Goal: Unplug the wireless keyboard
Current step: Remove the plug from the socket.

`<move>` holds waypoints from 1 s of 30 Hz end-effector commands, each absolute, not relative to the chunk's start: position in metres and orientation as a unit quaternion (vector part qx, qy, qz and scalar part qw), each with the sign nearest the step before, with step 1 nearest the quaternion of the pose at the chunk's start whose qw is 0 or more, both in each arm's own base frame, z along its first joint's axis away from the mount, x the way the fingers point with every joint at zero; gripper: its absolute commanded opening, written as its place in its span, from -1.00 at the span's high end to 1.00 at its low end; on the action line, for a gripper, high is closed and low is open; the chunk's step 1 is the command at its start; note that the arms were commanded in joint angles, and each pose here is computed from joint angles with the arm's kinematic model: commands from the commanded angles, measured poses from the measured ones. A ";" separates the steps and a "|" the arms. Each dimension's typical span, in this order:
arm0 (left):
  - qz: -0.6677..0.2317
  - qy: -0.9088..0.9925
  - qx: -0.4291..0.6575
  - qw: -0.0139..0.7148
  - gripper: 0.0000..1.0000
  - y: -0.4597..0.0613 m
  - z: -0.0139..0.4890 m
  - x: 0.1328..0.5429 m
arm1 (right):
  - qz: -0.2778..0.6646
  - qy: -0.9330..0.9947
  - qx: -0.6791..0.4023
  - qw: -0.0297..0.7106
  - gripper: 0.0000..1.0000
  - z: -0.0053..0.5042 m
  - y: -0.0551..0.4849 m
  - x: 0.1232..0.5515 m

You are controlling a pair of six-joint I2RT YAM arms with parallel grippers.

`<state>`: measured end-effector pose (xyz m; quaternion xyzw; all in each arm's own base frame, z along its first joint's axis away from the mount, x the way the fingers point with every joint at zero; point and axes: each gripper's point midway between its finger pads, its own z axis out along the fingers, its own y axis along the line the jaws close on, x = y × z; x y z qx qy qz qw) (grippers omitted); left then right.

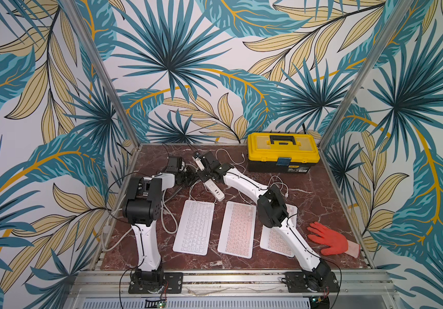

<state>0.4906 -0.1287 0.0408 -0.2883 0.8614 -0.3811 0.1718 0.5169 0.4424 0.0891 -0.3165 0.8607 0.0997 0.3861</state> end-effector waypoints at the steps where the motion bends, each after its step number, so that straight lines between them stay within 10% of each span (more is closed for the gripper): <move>1: -0.288 0.897 -0.332 0.051 0.65 -0.128 -0.050 0.426 | 0.276 0.842 -0.270 0.377 0.98 0.146 0.476 0.508; 9: -0.286 0.900 -0.326 0.046 0.65 -0.131 -0.055 0.424 | 0.428 0.845 -0.136 0.291 0.99 0.143 0.454 0.533; 30: -0.292 0.904 -0.311 0.019 0.59 -0.149 -0.060 0.404 | 0.237 0.873 -0.274 0.327 0.80 0.108 0.466 0.475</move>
